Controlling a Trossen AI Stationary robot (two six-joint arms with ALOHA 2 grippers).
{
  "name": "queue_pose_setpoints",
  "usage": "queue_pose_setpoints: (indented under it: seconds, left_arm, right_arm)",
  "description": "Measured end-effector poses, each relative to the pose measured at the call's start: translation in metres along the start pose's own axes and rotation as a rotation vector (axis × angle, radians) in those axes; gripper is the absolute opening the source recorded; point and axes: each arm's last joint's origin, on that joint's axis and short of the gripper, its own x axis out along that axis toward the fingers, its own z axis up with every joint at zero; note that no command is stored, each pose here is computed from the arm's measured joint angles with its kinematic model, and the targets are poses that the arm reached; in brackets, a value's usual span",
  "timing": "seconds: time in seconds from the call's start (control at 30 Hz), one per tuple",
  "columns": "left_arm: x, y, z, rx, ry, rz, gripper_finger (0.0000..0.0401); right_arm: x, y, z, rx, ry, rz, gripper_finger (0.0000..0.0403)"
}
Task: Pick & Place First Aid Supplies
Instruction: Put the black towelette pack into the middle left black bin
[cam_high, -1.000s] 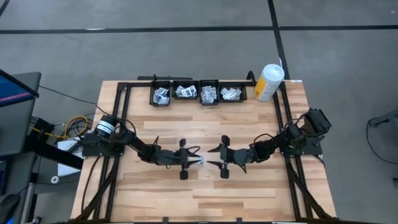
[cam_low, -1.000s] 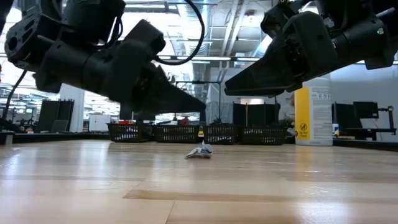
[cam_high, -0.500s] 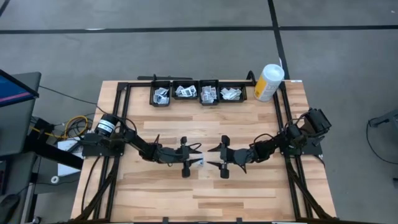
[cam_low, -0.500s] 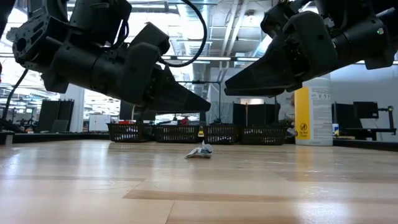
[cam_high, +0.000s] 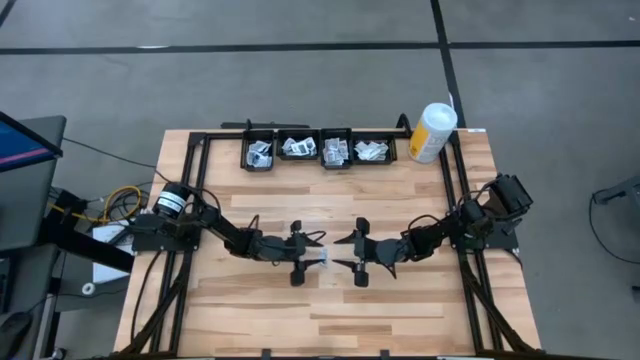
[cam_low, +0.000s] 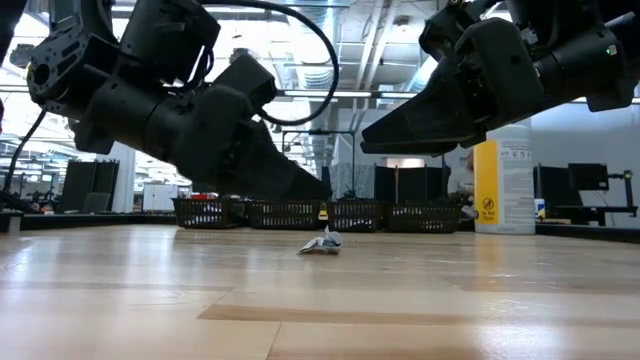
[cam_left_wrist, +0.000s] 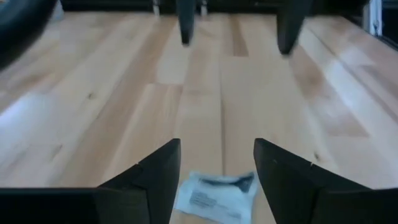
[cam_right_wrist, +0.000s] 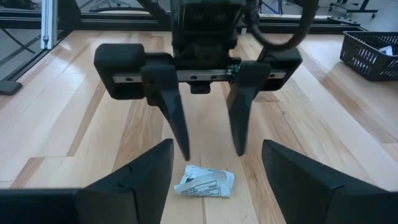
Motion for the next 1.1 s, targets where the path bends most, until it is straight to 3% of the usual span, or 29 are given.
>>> queue_pose_setpoints:
  seconds: [0.23, 0.7, 1.1]
  left_arm:
    - [0.003, 0.002, -0.005, 0.004, 0.04, -0.091, 0.019]
    - [0.021, 0.01, -0.029, 0.016, 0.1, -0.067, 0.0175]
    - [0.031, 0.008, -0.032, 0.017, 0.101, -0.061, 0.0147]
  right_arm:
    - [0.0, 0.0, 0.0, 0.0, 0.0, 0.0, 0.024]
    - [0.0, 0.0, -0.001, -0.003, 0.007, -0.001, 0.024]
    - [0.0, 0.0, -0.003, -0.012, 0.026, -0.004, 0.024]
